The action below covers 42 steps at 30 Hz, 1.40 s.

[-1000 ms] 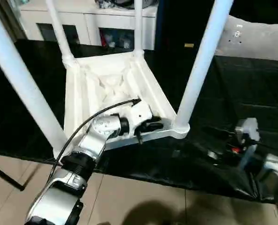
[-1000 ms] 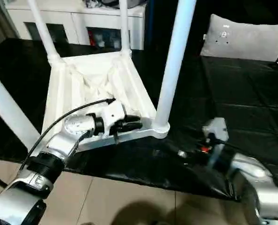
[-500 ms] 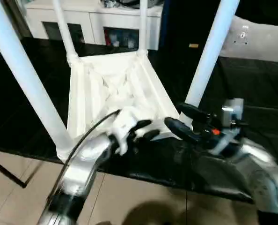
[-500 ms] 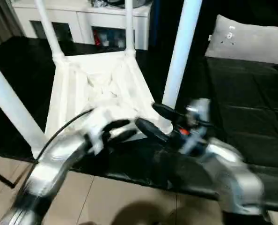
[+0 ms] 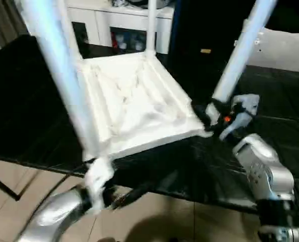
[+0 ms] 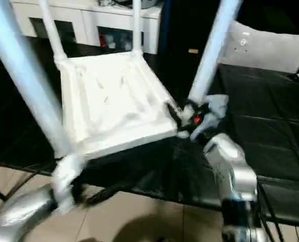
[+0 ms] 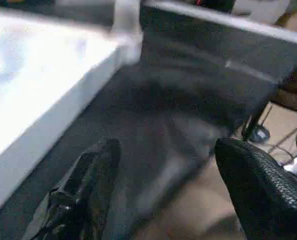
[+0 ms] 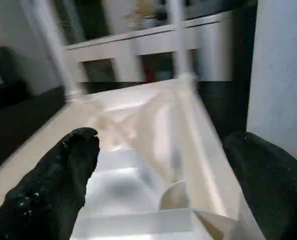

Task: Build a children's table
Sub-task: Rotate table base

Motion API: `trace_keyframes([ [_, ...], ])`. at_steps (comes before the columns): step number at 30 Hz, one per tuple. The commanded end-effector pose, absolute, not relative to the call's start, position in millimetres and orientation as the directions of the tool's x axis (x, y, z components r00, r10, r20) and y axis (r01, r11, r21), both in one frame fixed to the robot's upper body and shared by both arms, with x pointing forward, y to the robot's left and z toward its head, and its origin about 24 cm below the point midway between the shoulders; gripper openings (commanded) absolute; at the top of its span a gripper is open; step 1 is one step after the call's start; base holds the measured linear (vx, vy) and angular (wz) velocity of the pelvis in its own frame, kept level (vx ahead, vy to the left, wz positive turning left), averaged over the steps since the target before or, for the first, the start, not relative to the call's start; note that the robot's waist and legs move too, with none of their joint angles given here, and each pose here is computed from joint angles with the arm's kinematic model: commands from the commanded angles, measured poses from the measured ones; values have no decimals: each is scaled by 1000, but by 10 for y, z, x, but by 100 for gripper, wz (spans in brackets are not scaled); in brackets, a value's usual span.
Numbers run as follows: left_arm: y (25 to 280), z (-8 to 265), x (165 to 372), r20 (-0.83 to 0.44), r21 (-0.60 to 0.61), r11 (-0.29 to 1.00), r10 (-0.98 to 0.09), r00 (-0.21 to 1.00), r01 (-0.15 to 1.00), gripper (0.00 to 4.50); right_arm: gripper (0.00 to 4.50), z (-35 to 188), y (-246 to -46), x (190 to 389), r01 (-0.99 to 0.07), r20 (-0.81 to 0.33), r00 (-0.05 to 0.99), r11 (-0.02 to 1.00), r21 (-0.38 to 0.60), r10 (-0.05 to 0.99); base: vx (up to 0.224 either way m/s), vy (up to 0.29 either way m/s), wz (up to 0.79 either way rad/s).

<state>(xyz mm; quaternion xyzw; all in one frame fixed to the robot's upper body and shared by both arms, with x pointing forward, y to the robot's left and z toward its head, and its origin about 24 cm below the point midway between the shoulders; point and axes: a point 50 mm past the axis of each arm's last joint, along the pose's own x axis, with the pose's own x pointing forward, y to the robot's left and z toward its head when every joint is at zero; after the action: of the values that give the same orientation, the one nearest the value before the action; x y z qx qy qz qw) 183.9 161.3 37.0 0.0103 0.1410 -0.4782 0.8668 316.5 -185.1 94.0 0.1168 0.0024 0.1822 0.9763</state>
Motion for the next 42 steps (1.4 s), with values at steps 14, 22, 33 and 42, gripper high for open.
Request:
trace_keyframes([
  [14, 2327, 636, 1841, -324, -67, 653, -729, 602, 754, 444, 450, 730, -2090, 3172, -332, -83, 937, 938, 104, 340, 0, 0, 0],
  [22, 2377, 808, 2092, -269, -23, 650, -736, 621, 760, 444, 450, 425, -1924, 3010, -406, -250, 874, 909, 97, 417, 0, 0, 0],
  [33, 1666, 1003, 2648, -30, -50, 496, -869, 495, 867, 444, 450, 93, -1800, 3034, -306, -413, 869, 952, -15, 273, 0, 0, 0],
  [42, 1200, 1045, 2621, 17, -79, 297, -954, 299, 952, 444, 450, 108, -1568, 3186, -342, -383, 868, 940, 0, 316, 0, 0, 0],
])
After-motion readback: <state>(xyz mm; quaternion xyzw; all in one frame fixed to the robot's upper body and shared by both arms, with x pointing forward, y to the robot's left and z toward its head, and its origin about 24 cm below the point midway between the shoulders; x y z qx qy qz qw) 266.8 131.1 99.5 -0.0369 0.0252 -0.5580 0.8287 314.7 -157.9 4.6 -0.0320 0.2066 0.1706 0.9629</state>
